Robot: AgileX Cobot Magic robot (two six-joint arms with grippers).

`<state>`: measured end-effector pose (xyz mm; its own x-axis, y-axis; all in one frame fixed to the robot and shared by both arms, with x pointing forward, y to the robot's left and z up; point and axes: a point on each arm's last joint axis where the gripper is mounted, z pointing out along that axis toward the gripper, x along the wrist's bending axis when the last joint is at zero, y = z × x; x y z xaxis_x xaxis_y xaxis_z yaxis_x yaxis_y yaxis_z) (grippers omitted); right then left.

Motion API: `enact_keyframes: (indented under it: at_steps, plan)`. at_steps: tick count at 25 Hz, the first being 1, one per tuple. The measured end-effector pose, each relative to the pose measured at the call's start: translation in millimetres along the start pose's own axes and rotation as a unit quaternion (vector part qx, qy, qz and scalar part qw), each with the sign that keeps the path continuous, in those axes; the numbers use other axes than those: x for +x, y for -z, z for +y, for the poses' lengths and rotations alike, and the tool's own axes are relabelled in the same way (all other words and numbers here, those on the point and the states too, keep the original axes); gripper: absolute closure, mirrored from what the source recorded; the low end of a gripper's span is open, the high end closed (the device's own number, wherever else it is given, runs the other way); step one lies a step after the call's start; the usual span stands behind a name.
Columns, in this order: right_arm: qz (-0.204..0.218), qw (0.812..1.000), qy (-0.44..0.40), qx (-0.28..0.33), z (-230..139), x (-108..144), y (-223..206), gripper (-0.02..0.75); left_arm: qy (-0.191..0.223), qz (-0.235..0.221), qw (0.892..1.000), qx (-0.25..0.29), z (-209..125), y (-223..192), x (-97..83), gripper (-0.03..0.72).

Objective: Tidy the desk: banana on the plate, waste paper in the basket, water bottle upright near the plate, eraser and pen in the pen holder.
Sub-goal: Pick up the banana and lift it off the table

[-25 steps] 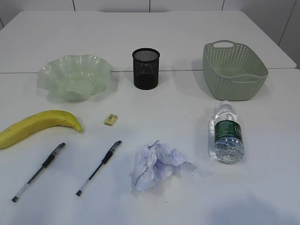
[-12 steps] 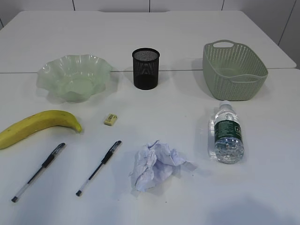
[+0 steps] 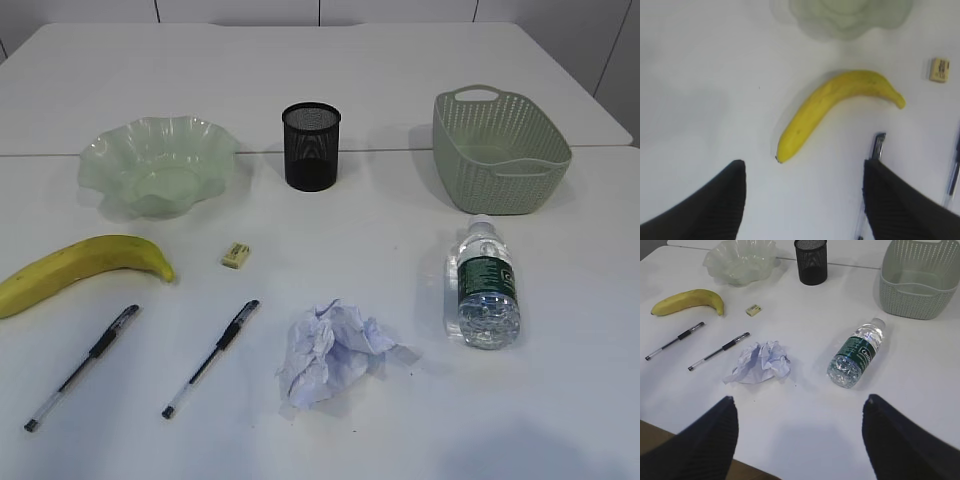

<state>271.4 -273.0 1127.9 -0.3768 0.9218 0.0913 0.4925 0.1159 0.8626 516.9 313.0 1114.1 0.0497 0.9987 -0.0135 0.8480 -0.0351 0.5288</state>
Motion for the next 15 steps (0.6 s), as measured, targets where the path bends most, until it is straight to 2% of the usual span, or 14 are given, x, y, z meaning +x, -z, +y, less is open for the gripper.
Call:
enact_keyframes:
  at_steps: [8,12,15]
  plan:
    - [0.003,1.000,-0.002,0.000,0,1,0,0.165,0.010,-0.002,0.997,-0.081,15,0,-0.1,0.170]
    - [0.003,1.000,-0.002,0.000,0,1,0,0.165,0.011,-0.002,0.997,-0.075,17,-7,0.6,0.171]
    - [0.004,1.000,-0.002,-0.001,0,1,0,0.165,0.009,-0.002,0.999,-0.041,16,-25,2.3,0.171]
